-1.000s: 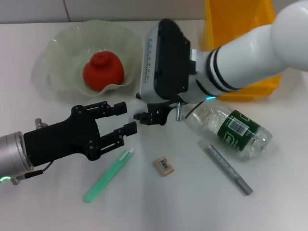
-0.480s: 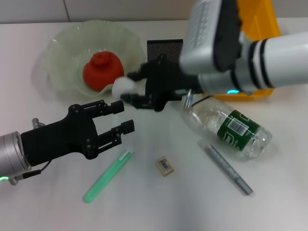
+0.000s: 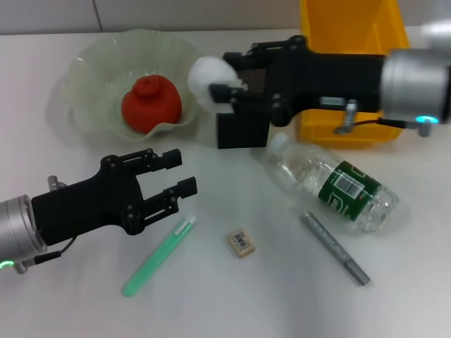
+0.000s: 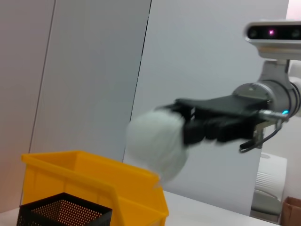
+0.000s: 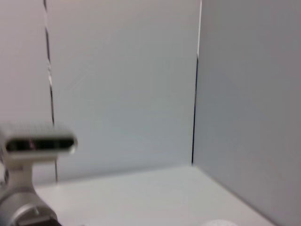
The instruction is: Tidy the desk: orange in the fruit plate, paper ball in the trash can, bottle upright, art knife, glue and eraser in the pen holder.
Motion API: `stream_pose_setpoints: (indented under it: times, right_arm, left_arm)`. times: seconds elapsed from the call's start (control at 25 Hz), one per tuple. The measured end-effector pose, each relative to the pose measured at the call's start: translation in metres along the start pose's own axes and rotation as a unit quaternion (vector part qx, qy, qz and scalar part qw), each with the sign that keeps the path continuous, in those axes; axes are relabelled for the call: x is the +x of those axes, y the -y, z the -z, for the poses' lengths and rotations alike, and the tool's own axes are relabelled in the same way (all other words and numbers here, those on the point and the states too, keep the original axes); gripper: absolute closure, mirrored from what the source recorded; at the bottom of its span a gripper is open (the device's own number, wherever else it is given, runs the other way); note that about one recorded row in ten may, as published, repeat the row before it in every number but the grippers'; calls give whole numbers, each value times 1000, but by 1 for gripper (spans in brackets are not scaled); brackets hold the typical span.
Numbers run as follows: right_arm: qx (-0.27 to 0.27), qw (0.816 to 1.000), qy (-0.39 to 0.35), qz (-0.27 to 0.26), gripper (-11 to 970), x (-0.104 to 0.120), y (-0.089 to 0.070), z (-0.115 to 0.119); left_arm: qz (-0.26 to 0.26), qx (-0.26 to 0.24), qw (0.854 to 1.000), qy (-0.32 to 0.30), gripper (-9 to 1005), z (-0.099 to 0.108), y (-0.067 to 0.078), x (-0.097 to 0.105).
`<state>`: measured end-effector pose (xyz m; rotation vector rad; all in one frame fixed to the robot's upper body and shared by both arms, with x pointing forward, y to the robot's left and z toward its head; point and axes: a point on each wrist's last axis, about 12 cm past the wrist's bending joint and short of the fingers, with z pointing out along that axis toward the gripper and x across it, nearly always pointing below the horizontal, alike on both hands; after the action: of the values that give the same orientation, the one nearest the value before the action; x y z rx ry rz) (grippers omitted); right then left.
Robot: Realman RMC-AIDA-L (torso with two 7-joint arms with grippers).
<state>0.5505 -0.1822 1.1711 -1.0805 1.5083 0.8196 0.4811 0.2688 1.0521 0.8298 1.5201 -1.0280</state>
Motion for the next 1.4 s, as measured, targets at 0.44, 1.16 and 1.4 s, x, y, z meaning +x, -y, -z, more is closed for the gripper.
stream_pose_setpoints:
  times: [0.44,1.16,1.4]
  right_arm:
    - [57,992,113,-27,490,44,4,62]
    - [265,959,93,-42,485,86,54,94]
    - [284,955,67,-48,481,92,67,77]
  left_arm:
    - [-2,3,1000,1,479,-2,-1,-2]
    - [-6,9,1000,2,479,-6,-2,-4]
    - [-6,13,1000,3,479,-7,-2,-5]
